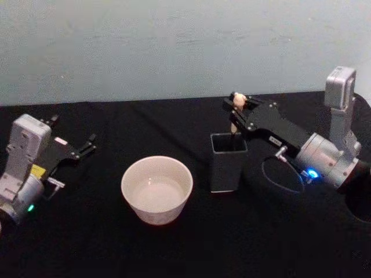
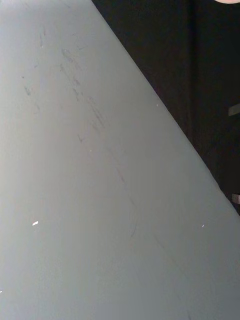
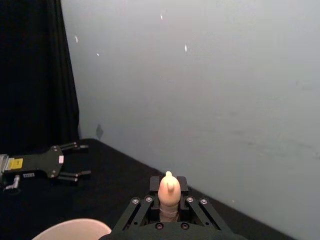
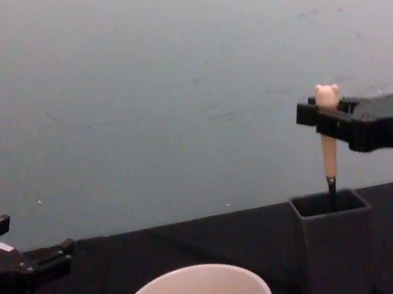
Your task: Pick up the stirring spoon with one hand, stir inside the cup, then place it back in its original position.
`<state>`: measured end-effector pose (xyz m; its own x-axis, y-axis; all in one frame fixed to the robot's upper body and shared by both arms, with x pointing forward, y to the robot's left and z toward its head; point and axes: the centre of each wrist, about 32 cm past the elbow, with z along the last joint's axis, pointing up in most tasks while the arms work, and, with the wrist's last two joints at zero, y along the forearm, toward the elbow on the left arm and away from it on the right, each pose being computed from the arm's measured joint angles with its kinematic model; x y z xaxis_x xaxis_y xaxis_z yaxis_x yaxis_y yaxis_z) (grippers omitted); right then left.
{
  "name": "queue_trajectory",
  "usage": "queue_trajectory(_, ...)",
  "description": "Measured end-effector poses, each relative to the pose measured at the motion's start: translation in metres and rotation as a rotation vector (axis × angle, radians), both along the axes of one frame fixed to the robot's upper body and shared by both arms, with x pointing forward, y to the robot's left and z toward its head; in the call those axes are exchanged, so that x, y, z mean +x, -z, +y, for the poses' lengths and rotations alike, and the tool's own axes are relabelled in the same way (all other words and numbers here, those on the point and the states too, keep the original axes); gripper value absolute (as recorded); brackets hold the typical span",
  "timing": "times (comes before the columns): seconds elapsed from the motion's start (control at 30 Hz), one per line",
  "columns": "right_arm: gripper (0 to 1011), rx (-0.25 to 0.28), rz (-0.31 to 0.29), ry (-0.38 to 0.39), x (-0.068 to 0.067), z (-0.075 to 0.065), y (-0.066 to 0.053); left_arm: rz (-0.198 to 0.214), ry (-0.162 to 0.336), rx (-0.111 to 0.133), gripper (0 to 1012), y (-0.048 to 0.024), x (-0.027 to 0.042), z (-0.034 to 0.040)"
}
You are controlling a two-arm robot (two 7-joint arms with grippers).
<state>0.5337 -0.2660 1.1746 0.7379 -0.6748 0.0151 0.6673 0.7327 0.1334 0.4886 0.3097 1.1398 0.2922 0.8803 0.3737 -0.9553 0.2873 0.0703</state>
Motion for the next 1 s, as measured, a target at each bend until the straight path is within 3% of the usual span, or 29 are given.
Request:
queue_trajectory(0.5,208,-0.015,0.089,0.025,-0.008,0.008,0.026,0.000,0.000,0.000,1001,0.0000,0.0000,0.0000)
queue_trajectory(1.0,208,-0.032,0.107,0.024,-0.011,0.009,0.032,0.000,0.000,0.000,1001,0.0000,0.0000,0.0000)
